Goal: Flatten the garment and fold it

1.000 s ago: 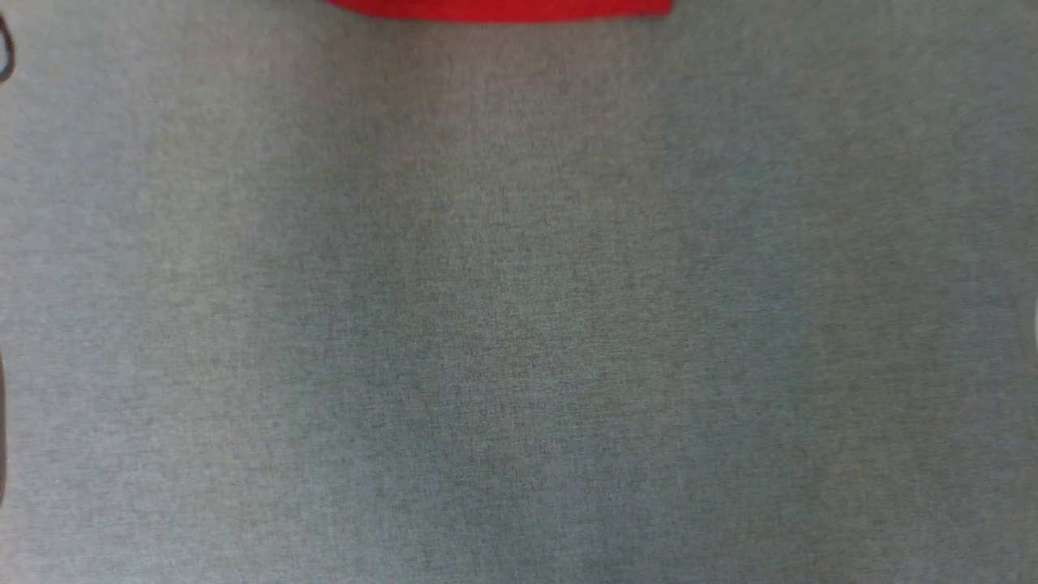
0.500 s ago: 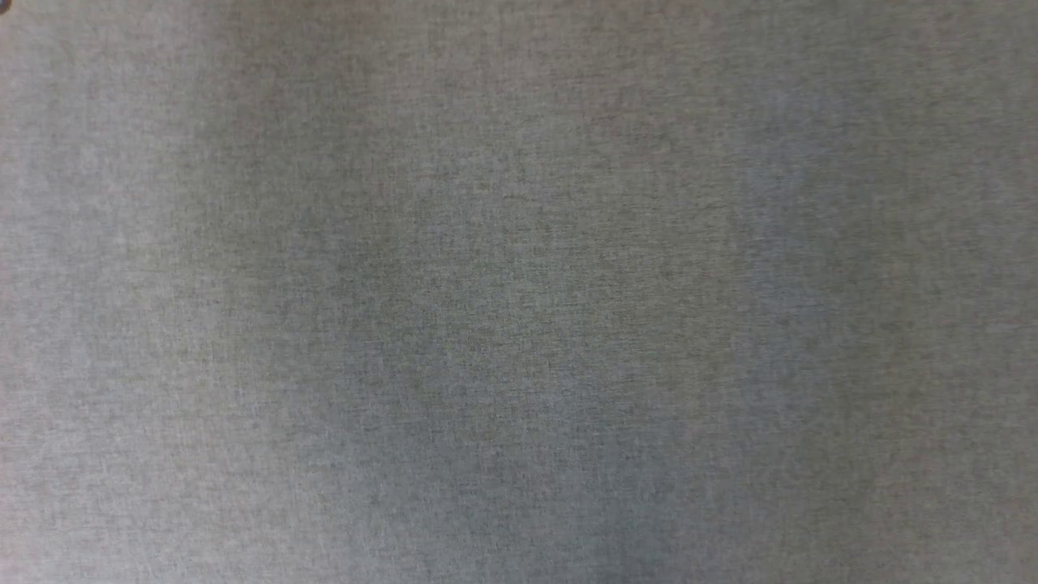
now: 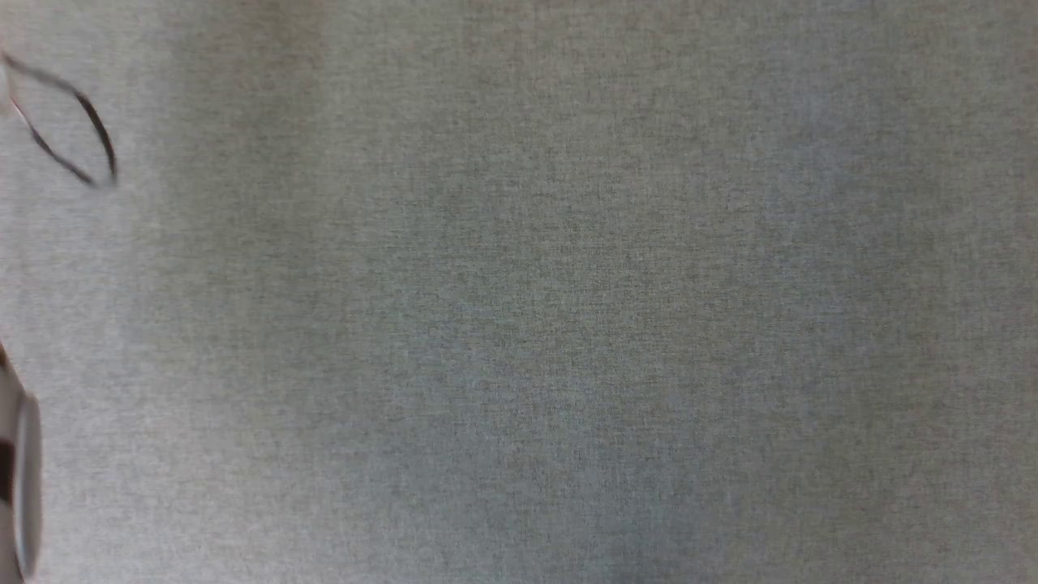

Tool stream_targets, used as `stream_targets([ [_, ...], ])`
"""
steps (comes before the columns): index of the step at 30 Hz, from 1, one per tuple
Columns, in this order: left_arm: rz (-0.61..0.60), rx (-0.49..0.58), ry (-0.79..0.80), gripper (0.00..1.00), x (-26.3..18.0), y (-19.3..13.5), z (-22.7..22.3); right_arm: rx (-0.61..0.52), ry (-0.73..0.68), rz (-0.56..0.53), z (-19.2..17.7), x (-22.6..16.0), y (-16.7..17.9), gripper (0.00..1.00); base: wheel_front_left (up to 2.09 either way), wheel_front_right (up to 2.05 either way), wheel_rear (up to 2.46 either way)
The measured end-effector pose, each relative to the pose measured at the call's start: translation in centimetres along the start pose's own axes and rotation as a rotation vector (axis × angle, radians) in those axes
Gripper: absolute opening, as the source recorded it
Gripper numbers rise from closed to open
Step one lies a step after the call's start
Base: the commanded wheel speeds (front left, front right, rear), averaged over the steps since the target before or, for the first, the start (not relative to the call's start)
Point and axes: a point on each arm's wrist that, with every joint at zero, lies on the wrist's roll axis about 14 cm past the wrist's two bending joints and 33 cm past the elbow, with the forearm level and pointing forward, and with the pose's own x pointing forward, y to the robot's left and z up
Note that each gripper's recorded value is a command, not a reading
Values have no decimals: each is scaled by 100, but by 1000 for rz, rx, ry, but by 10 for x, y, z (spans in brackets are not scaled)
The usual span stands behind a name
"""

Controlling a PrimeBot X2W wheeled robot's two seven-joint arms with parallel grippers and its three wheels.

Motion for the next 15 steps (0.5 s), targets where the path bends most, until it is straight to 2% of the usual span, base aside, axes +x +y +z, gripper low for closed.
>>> stream_targets([
  [7, 13, -44, 89, 0, -64, 6, -22, 146, 10, 29, -13, -46, 21, 0, 0, 0, 0],
  [15, 68, -94, 182, 0, -149, -12, -33, 329, 116, -17, -34, -141, 23, 0, 0, 0, 0],
])
